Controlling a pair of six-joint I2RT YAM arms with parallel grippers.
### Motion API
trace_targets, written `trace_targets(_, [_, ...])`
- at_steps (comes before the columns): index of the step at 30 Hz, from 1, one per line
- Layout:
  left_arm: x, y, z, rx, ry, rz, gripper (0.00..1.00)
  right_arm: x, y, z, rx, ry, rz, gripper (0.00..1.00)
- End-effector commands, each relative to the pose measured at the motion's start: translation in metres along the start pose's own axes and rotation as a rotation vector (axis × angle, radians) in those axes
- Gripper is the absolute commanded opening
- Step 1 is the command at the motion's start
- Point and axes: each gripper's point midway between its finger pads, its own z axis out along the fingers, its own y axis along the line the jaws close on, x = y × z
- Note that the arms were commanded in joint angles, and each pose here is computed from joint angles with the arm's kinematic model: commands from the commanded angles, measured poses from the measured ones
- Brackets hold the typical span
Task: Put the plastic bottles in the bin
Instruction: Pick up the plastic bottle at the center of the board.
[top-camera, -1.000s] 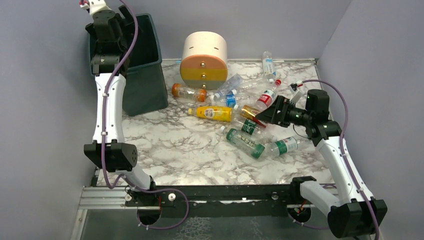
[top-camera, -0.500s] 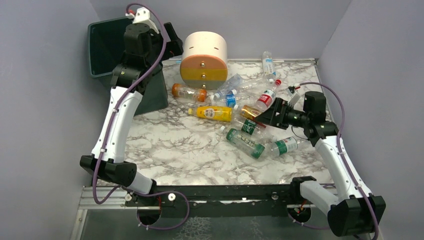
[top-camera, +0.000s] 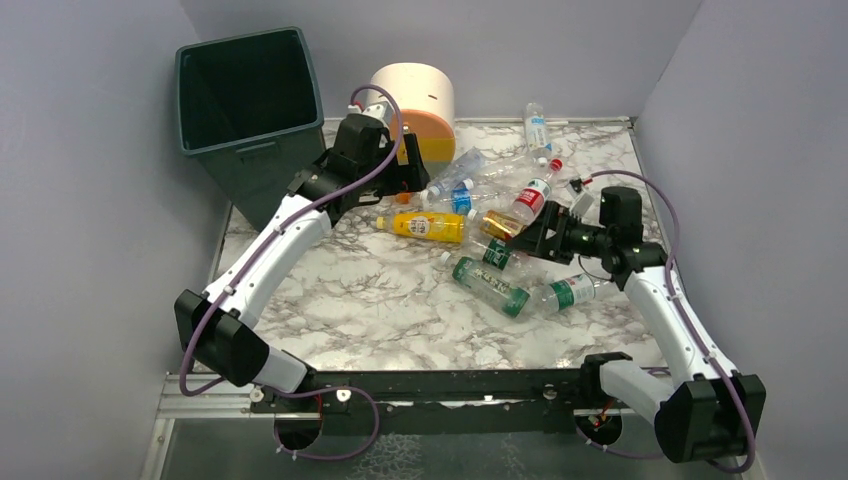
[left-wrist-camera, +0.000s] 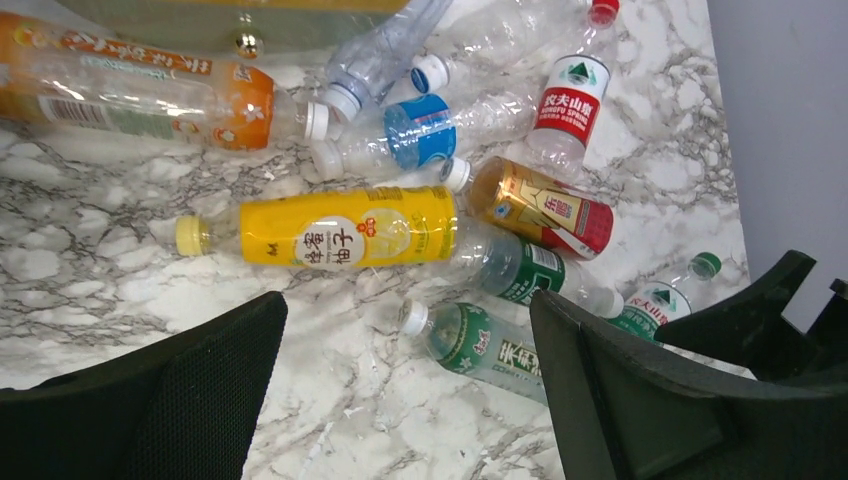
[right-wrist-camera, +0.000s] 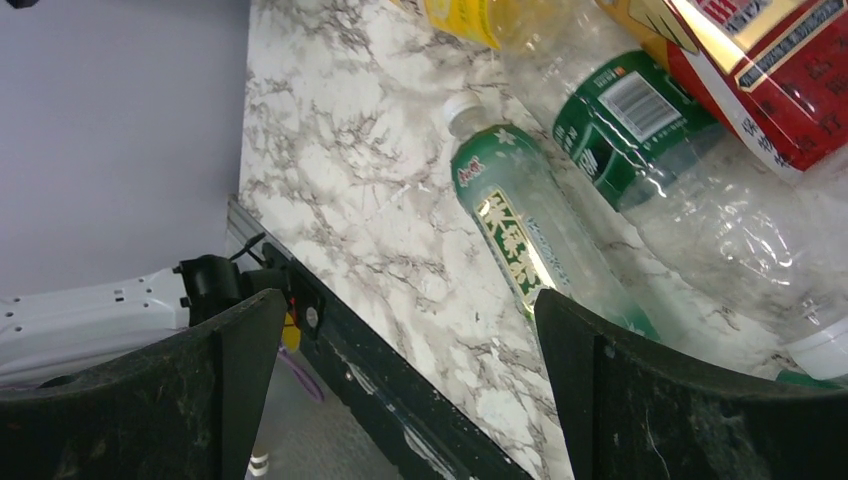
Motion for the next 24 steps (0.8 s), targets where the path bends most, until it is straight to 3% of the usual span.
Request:
trace_targets(1, [-0.003,-0.023,-0.007,0.079,-0.042,-0.033,0.98,0.009,-0.023,0.011,0.044,0.027,-0.009,0.97])
trace_targets(12, [0.02,-0.025,0.007,0.068,0.01,-0.004,0.98,0.027,-0.065,0.039,0.261,0.13,-0.102,0.96])
trace_targets(24, [0.026,-0.019,0.007,0.05,0.019,0.006,0.98,0.057,-0.059,0.07,0.396,0.262,-0.284,0.95])
